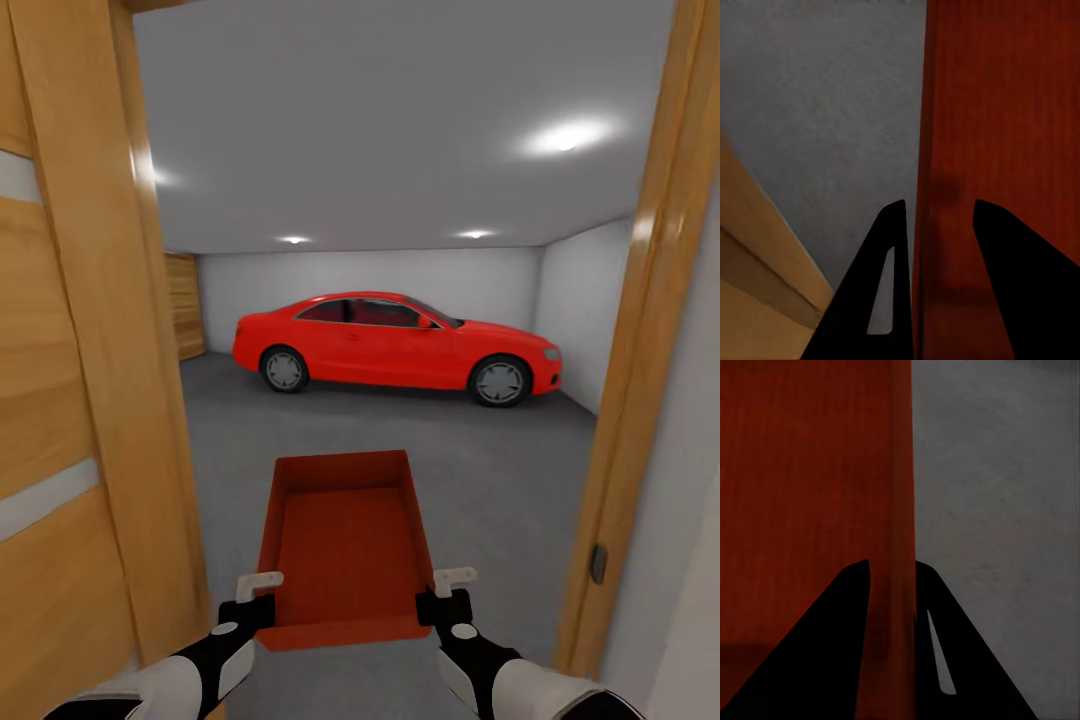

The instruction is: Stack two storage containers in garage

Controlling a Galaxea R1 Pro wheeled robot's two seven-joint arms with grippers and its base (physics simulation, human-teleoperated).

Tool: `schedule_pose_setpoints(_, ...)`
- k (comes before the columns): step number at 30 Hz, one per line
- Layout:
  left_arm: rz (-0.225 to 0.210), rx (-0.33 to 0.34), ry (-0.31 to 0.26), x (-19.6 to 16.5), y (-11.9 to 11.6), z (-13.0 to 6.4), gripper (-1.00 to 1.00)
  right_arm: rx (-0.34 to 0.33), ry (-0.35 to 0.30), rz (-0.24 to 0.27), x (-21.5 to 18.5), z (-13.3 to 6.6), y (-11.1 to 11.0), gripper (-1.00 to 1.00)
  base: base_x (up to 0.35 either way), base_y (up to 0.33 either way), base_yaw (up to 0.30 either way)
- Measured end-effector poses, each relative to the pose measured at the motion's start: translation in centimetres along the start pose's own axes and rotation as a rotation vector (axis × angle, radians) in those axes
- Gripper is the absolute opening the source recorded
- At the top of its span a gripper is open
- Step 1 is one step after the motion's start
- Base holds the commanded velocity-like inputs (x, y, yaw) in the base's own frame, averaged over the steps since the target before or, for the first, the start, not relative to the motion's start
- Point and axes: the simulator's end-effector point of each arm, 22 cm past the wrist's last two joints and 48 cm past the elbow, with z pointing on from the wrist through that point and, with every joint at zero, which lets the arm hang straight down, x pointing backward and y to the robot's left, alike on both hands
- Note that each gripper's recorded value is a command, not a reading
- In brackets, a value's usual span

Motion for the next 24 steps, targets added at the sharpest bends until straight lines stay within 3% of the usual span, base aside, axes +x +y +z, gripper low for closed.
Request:
schedule_pose_setpoints(11,-0.001,0.0,-0.006,-0.26,-0.06,-0.1,-1.0,0.0,-0.006,-0.001,-0.31,-0.06,-0.08,-1.0,0.27,0.201,-0.259)
schedule_pose_setpoints(17,-0.002,0.0,-0.009,-0.39,-0.09,-0.14,-1.0,0.0,-0.009,-0.002,-0.45,-0.08,-0.11,-1.0,0.032,0.024,-0.251)
schedule_pose_setpoints(24,-0.002,0.0,-0.01,-0.43,-0.08,-0.15,-1.0,0.0,-0.009,-0.002,-0.49,-0.09,-0.1,-1.0,0.001,0.001,-0.039)
